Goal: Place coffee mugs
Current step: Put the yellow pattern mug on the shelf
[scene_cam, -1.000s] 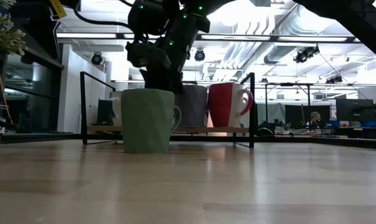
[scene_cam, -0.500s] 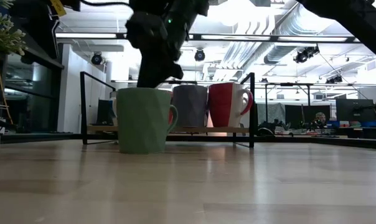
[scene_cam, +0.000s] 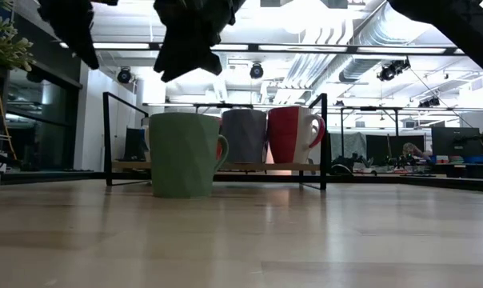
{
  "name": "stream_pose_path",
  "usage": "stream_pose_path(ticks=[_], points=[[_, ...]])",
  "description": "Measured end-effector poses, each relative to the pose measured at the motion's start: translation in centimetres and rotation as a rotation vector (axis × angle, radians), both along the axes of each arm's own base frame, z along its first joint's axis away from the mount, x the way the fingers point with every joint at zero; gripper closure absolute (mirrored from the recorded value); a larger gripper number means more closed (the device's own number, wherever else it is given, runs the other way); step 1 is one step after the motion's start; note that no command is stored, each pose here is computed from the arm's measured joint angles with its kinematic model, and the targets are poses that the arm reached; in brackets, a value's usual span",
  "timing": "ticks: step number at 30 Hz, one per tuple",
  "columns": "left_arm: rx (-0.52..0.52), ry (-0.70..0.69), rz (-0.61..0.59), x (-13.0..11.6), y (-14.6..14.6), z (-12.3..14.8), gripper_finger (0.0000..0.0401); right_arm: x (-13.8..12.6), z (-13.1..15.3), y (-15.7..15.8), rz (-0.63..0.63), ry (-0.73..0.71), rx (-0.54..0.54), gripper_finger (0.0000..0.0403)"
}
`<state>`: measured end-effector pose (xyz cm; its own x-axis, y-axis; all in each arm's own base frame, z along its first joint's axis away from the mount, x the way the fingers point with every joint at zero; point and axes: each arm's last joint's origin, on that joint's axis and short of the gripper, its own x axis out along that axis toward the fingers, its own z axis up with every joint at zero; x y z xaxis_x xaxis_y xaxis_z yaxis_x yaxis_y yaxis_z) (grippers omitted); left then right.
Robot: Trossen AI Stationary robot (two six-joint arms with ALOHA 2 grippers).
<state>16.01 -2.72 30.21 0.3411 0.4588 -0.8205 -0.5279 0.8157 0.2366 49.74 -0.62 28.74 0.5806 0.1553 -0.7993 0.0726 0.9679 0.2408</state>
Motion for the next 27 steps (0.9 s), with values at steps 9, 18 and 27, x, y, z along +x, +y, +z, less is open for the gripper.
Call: stream_pose_path(ticks=[9,18,27], points=[[-0.029,-0.108,0.000,1.0,-0.3,0.3,0.0293,-0.2,-0.1,3.0,0.074,0.023,0.006,0.0314],[-0.035,-0.127,0.000,1.1,-0.3,0.4,0.0293,-0.4,-0.2,4.9,0.076,0.039,0.024,0.0314],[-0.035,-0.127,0.000,1.1,-0.3,0.4,0.0293,-1.4,-0.5,7.1,0.146,0.127,0.093,0.0314]])
